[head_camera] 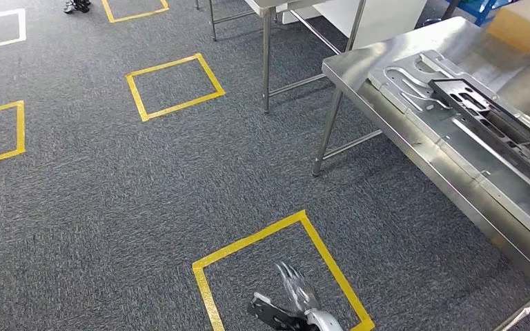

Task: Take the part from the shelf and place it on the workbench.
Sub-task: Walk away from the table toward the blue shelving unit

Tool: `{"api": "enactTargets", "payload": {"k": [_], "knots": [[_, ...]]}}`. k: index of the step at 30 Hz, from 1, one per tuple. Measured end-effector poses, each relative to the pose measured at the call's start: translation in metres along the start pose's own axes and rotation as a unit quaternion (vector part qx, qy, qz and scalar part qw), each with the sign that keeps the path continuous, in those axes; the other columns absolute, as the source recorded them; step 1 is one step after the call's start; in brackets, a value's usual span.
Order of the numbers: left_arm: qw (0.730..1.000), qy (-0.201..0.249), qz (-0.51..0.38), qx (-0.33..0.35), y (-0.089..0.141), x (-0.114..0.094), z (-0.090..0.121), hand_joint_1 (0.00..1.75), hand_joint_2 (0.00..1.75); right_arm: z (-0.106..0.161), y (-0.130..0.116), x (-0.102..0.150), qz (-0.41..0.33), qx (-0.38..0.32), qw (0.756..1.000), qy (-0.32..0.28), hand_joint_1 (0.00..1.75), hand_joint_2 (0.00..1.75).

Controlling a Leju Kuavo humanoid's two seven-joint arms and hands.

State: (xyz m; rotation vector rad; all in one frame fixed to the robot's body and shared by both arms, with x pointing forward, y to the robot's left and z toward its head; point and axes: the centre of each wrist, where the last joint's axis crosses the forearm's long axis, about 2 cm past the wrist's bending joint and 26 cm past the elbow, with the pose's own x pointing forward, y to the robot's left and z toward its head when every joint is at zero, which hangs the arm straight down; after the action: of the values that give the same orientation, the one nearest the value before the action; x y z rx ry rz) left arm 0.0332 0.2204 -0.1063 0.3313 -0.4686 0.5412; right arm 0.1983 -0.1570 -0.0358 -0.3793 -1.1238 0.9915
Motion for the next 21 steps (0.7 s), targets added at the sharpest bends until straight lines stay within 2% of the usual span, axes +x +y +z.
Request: {"api": "enactTargets", "payload": {"k": [3, 6, 9, 13, 21], "knots": [[1.000, 0.003, -0.012, 0.002, 0.006, 0.000, -0.003, 0.00, 0.00, 0.034, 0.025, -0.057, -0.030, 0.082, 0.986, 0.140, 0.00, 0.00], [1.000, 0.006, -0.020, 0.004, 0.011, 0.002, -0.005, 0.00, 0.00, 0.074, 0.045, -0.104, -0.094, 0.137, 0.943, 0.288, 0.00, 0.00], [1.000, 0.011, -0.028, 0.005, 0.013, 0.002, -0.007, 0.00, 0.00, 0.100, 0.051, -0.131, -0.148, 0.151, 0.900, 0.381, 0.00, 0.00], [0.999, 0.008, -0.036, 0.008, 0.014, 0.006, -0.008, 0.00, 0.00, 0.110, 0.052, -0.142, -0.186, 0.138, 0.882, 0.410, 0.00, 0.00], [0.999, 0.007, -0.041, 0.031, 0.013, 0.007, -0.008, 0.00, 0.00, 0.112, 0.055, -0.142, -0.198, 0.133, 0.888, 0.393, 0.00, 0.00]]}}
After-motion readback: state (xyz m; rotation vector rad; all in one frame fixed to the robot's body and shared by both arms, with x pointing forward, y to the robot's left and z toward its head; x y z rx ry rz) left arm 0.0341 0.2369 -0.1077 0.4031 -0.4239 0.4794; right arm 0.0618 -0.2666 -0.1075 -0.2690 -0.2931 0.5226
